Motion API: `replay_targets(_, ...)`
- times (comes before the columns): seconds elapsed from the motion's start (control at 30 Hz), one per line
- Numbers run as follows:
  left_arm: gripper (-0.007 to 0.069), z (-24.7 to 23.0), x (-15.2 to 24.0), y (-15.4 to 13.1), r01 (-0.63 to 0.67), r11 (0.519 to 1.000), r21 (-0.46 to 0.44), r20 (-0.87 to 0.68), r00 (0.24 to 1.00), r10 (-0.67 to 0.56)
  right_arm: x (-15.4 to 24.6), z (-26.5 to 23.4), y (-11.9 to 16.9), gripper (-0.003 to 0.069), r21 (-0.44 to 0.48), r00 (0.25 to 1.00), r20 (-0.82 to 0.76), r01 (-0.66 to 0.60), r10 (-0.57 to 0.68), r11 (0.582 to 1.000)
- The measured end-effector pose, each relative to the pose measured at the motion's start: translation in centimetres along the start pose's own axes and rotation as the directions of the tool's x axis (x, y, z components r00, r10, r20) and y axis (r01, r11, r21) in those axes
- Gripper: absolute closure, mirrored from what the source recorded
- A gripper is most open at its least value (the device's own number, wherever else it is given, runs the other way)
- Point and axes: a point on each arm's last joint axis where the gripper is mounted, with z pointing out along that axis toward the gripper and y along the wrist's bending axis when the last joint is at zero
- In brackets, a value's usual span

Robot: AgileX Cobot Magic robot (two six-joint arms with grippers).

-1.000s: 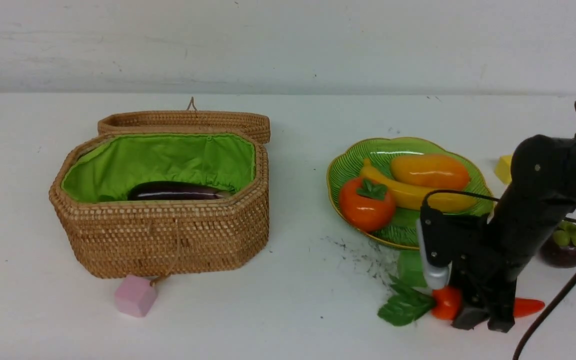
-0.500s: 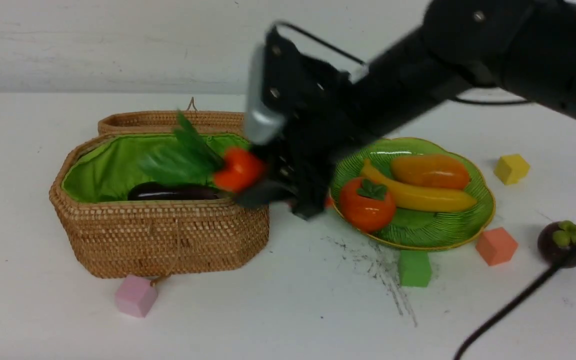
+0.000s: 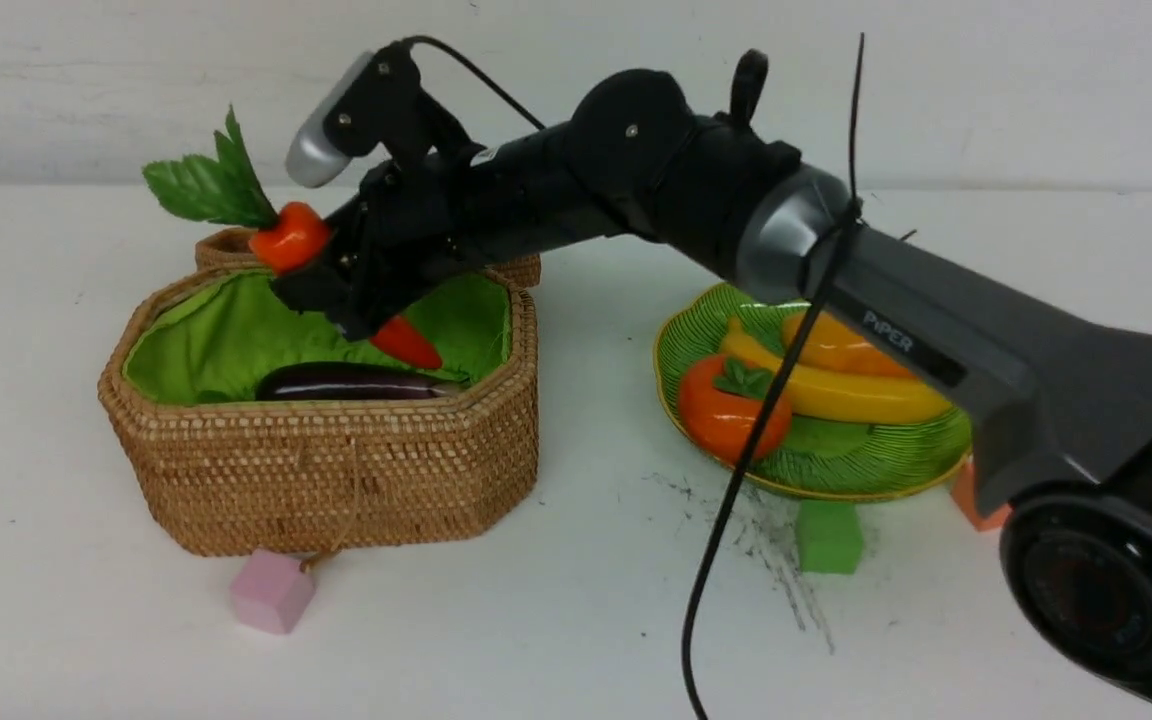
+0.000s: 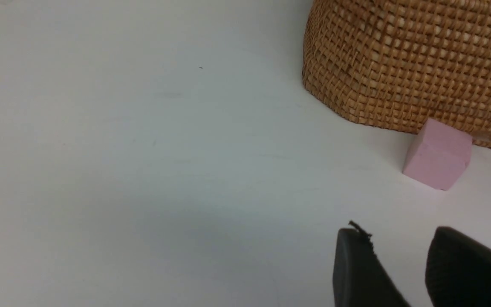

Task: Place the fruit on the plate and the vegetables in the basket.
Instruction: Use the right arm to grab a carrot and put it into the left basket, then use the right arm to grab a mangosteen and put it into the right plate

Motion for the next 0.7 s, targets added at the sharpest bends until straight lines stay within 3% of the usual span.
replay_targets(0.07, 0.0386, 0.0, 0.0, 0.0, 0.0, 1.0, 0.0, 0.0, 1.0, 0.0, -0.6, -0.5, -0.1, 0.0232, 0.004, 1.0, 0.01, -0.022, 0.022, 1.0)
replay_targets(0.17, 0.0386, 0.0, 0.0, 0.0, 0.0, 1.0, 0.0, 0.0, 1.0, 0.0, -2.3, -2.6, -0.3, 0.0069, -0.005, 0.998, 0.026, -0.059, 0.059, 0.998)
replay_targets(0.27, 0.0386, 0.0, 0.0, 0.0, 0.0, 1.0, 0.0, 0.0, 1.0, 0.0, -4.9, -6.4, -0.6, -0.0009, -0.017, 0.998, 0.038, -0.046, 0.046, 0.999)
replay_targets(0.37, 0.0386, 0.0, 0.0, 0.0, 0.0, 1.0, 0.0, 0.0, 1.0, 0.0, -7.3, -11.8, -1.5, -0.0015, 0.021, 0.999, 0.05, -0.01, 0.009, 1.0)
replay_targets(0.57, 0.0386, 0.0, 0.0, 0.0, 0.0, 1.0, 0.0, 0.0, 1.0, 0.0, -8.0, -23.3, -2.9, 0.0043, 0.234, 0.999, 0.008, -0.041, 0.04, 0.971)
replay_targets(0.63, 0.0386, 0.0, 0.0, 0.0, 0.0, 1.0, 0.0, 0.0, 1.0, 0.0, -5.6, -26.2, -3.6, 0.0058, 0.331, 0.992, -0.043, -0.101, 0.121, 0.938)
replay_targets(0.7, 0.0386, 0.0, 0.0, 0.0, 0.0, 1.0, 0.0, 0.0, 1.0, 0.0, -1.1, -30.2, -4.3, 0.0063, 0.503, 0.961, -0.098, -0.176, 0.259, 0.846)
